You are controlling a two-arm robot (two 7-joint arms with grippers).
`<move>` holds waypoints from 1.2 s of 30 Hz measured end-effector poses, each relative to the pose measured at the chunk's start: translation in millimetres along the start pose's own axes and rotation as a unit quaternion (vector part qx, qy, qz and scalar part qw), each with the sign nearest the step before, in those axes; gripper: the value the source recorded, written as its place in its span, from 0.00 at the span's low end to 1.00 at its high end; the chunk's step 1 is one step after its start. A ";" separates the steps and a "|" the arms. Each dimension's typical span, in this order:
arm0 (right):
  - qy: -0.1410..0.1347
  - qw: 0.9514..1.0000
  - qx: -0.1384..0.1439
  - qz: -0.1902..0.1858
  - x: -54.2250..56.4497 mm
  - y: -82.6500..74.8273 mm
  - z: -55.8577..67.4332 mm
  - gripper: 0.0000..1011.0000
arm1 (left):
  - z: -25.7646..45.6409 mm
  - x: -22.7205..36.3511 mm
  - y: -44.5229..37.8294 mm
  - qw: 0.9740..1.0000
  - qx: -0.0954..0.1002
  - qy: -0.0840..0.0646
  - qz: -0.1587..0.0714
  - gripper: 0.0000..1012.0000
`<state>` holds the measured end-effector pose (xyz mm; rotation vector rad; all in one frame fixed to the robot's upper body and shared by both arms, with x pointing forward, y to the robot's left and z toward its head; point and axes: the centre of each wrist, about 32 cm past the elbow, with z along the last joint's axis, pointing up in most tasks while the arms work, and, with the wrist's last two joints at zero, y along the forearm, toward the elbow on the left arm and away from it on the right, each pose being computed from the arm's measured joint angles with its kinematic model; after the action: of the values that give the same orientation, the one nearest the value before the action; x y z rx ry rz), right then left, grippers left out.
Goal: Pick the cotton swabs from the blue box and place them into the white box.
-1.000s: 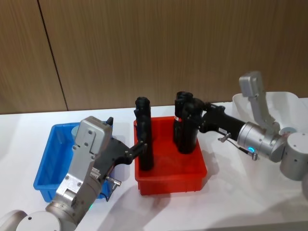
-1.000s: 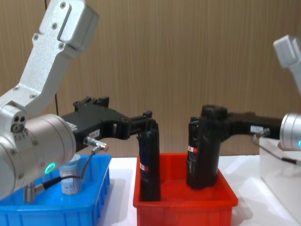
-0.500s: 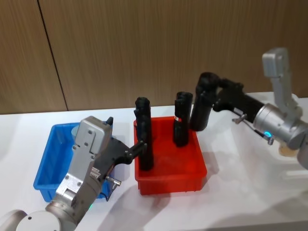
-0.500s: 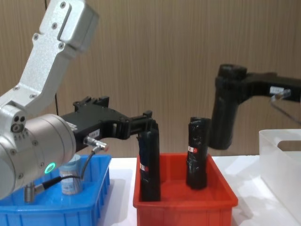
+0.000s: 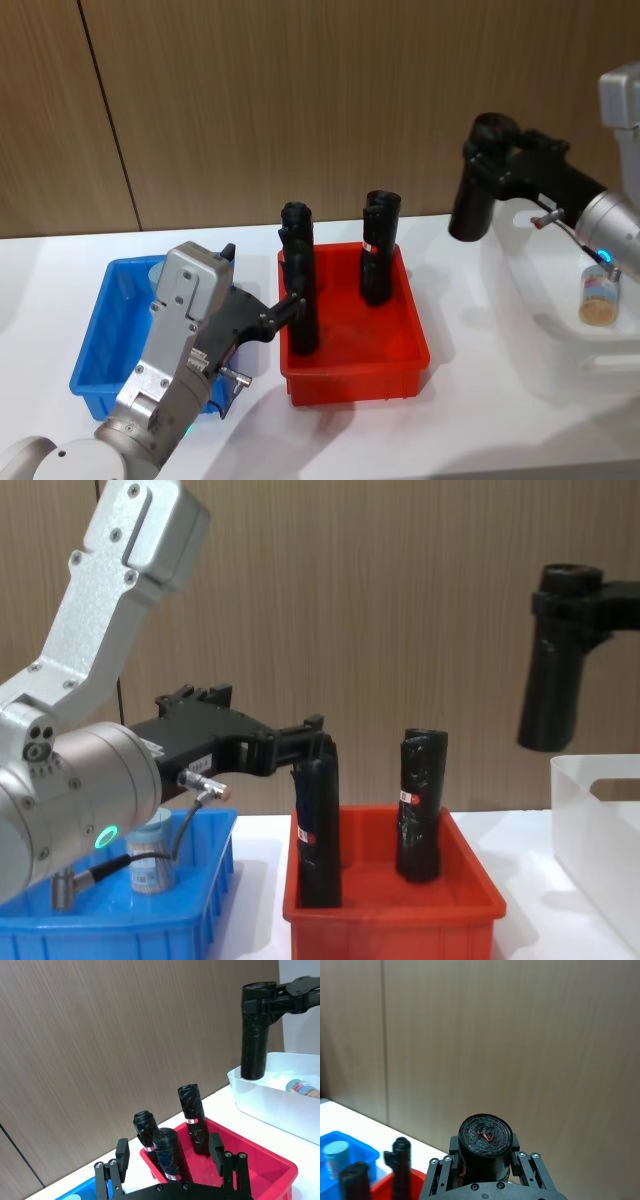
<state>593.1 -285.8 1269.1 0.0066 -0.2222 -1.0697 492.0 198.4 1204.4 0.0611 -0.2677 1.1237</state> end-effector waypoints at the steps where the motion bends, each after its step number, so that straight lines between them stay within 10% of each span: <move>1: -0.003 1.000 -0.003 -0.010 1.3 -2.3 2.3 0.54 | 0.0 0.0 0.0 1.000 0.000 0.000 0.000 0.99; 14: -0.022 0.993 -0.055 -0.098 19.4 -20.0 10.9 0.54 | 0.0 0.0 0.0 1.000 0.000 0.000 0.000 0.99; 27: -0.009 0.979 -0.126 -0.157 47.3 -28.4 -6.7 0.54 | 0.0 0.0 0.0 1.000 0.000 0.000 0.000 0.99; 36: -0.001 0.975 -0.145 -0.169 58.6 -30.7 -15.4 0.78 | 0.0 0.0 0.0 1.000 0.000 0.000 0.000 0.99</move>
<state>596.3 -353.1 1260.9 -0.2260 -0.0645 -1.4351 492.0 198.4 1204.4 0.0612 -0.2676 1.1237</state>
